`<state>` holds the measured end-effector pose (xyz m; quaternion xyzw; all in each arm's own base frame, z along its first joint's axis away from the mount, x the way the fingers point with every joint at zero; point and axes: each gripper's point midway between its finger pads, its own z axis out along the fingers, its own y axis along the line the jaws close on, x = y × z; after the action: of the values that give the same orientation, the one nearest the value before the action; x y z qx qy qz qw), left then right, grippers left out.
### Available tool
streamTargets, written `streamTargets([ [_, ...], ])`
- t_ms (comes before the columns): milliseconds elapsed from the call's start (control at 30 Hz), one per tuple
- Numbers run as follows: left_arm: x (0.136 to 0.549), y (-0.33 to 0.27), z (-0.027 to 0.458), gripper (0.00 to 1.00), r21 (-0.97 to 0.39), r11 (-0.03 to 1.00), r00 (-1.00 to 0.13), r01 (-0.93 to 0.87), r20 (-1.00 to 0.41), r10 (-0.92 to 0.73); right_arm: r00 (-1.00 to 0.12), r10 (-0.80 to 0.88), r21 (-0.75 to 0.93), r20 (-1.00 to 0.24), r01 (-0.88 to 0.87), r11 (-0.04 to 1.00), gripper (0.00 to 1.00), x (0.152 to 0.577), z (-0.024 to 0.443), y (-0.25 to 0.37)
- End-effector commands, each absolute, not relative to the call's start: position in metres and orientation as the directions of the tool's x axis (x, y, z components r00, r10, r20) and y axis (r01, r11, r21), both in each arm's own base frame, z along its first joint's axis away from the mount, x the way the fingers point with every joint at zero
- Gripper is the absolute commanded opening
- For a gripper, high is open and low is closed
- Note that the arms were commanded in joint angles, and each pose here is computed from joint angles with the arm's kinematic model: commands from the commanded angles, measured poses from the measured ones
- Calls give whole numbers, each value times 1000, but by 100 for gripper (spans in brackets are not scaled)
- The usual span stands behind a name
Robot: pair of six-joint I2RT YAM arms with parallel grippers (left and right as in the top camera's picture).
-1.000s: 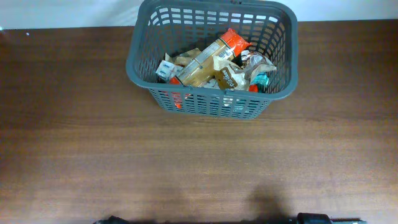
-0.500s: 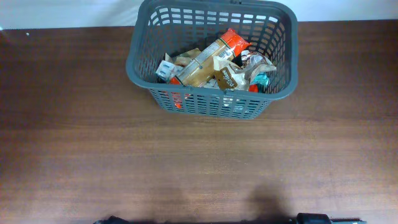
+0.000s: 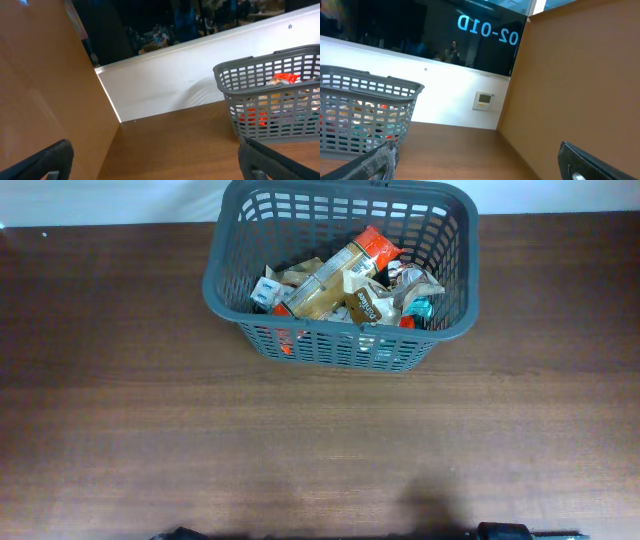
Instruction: Pack container
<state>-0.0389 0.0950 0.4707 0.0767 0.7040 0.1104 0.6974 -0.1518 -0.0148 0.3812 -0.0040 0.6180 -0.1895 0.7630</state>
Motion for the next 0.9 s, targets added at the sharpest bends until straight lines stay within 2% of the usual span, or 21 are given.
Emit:
streamTargets([
  [0, -41, 98, 469, 99, 244, 968, -14, -60, -970, 244, 167, -286, -237, -943, 264, 935, 99, -151, 380, -14],
  [100, -41, 98, 469, 99, 244, 968, -14, -60, -970, 244, 167, -287, -237, -943, 266, 934, 99, -151, 380, -13],
  [133, -41, 98, 469, 99, 244, 968, -14, -60, -970, 244, 206, -290, -233, -935, 261, 937, 99, -153, 389, -11],
  [333, -41, 98, 469, 99, 244, 968, -13, -60, -970, 243, 538, -312, -246, -783, 193, 950, 99, -154, 481, 18],
  [367, -41, 98, 469, 99, 244, 968, -14, -60, -970, 244, 637, -316, -297, -703, 140, 944, 99, -142, 512, 35],
  [467, -41, 98, 469, 99, 244, 968, -14, -60, -970, 244, 739, -313, -403, -597, 61, 913, 99, -108, 539, 61],
  [633, -41, 98, 469, 99, 244, 968, -14, -60, -970, 244, 814, -296, -523, -500, -11, 852, 99, -41, 537, 84],
  [867, -41, 98, 469, 99, 244, 968, -13, -60, -970, 243, 819, -293, -544, -494, -29, 838, 99, 36, 502, 83],
])
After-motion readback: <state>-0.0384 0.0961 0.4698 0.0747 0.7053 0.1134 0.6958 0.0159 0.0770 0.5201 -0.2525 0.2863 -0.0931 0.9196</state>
